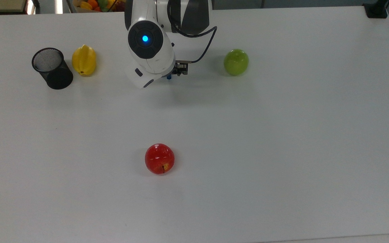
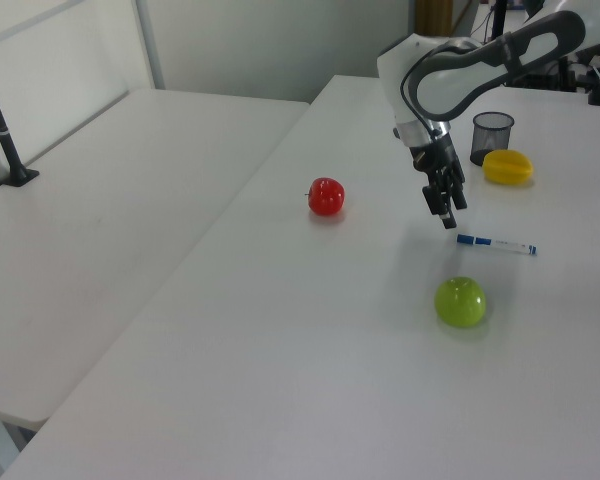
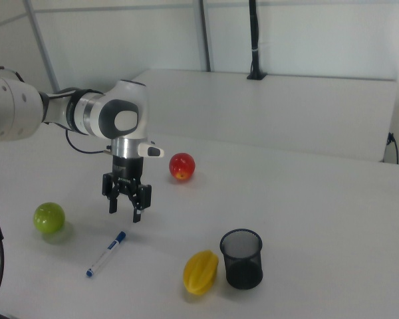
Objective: Take marker pen
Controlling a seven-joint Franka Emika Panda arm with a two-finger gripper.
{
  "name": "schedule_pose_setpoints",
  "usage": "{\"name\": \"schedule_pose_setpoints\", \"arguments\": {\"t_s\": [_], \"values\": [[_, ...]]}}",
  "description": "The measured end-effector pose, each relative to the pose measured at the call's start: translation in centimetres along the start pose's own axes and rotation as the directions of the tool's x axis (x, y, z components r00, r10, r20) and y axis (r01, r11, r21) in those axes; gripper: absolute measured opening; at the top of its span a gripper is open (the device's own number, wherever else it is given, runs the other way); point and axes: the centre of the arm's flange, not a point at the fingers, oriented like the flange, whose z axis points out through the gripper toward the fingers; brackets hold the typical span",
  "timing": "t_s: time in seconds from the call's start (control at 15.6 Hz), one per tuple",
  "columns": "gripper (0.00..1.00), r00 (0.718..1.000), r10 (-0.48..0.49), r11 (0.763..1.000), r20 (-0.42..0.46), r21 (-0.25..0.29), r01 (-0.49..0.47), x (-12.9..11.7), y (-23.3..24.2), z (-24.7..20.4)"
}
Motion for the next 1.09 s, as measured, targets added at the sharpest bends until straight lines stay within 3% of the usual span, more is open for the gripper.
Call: {"name": "schedule_pose_setpoints", "arguments": {"t_s": [0.06,0.13,0.58,0.83,1.09], "values": [[0.96,1.000,0.011,1.000,-0.028,-0.010,-0.011,-0.3,0.3,-1.4],[1.00,0.998,0.020,1.000,-0.060,-0.012,-0.021,-0.8,0.7,-3.2],[1.00,0.950,0.129,0.991,-0.284,0.064,-0.116,-8.4,8.1,-15.6],[1.00,0.935,0.164,0.986,-0.314,0.090,-0.143,-11.6,10.3,-18.2],[1.00,0.928,0.187,0.982,-0.322,0.100,-0.163,-13.0,11.6,-19.1]]}}
